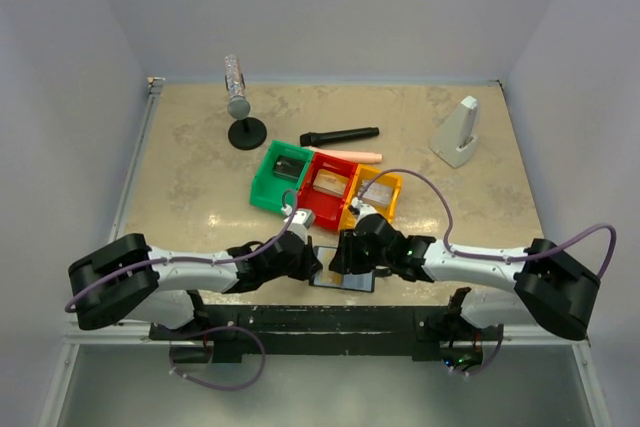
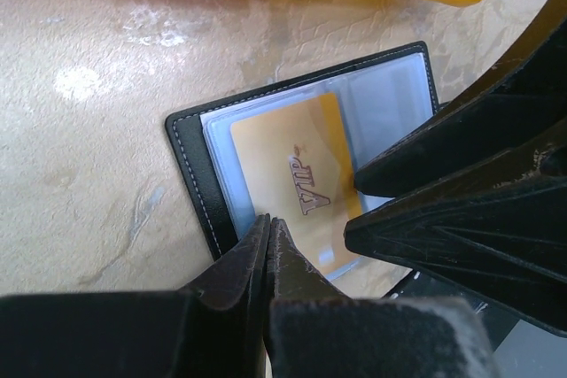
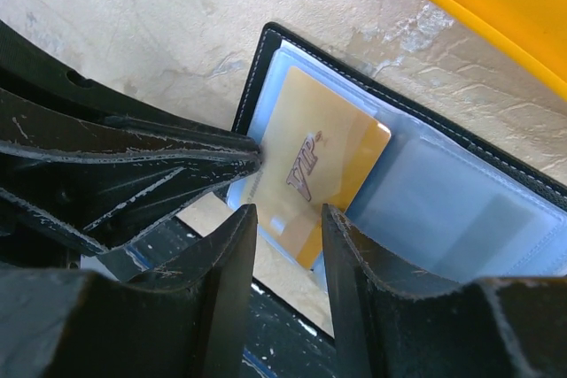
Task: Take the credit cards out of the card holder
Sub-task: Remove the credit card from the card holder.
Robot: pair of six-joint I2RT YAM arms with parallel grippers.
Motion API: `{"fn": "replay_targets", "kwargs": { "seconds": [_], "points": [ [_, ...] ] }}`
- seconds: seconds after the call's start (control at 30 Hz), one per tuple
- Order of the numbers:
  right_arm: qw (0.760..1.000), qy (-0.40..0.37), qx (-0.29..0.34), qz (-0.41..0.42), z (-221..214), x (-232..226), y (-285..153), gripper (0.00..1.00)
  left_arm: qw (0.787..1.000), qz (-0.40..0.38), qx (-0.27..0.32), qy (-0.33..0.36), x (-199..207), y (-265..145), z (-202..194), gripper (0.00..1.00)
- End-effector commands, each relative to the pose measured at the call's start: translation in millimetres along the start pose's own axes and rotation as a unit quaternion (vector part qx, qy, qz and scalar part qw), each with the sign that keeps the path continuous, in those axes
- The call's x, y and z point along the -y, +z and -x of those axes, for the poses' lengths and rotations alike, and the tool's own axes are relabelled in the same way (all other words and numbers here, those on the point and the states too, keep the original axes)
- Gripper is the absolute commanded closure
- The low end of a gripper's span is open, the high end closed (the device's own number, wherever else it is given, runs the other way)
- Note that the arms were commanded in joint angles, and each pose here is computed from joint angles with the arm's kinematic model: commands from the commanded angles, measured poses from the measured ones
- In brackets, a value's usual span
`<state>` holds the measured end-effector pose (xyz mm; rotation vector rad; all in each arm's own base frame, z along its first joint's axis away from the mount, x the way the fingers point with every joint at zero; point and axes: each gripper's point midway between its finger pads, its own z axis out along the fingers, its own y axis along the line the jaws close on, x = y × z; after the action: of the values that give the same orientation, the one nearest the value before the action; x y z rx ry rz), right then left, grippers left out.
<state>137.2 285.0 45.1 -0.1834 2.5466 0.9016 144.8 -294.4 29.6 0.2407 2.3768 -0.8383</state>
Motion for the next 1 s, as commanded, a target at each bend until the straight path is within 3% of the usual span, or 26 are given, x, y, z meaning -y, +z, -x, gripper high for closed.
{"fn": "replay_targets", "kwargs": {
  "seconds": [0.0, 0.67, 0.97],
  "points": [
    [1.0, 0.011, 0.016, 0.001, 4, 0, 4, 0.6, 1.0, 0.006, 0.015, -0.02, -4, 4, 2, 1.0],
    [0.999, 0.018, 0.034, -0.033, 0, 23, -6, 0.58, 0.998, 0.045, -0.002, -0.039, -28, 7, -15, 1.0],
    [0.999, 0.017, 0.008, -0.026, -9, 21, 0, 0.57, 0.998, 0.045, -0.004, -0.04, -29, 6, -18, 1.0]
  ]
}}
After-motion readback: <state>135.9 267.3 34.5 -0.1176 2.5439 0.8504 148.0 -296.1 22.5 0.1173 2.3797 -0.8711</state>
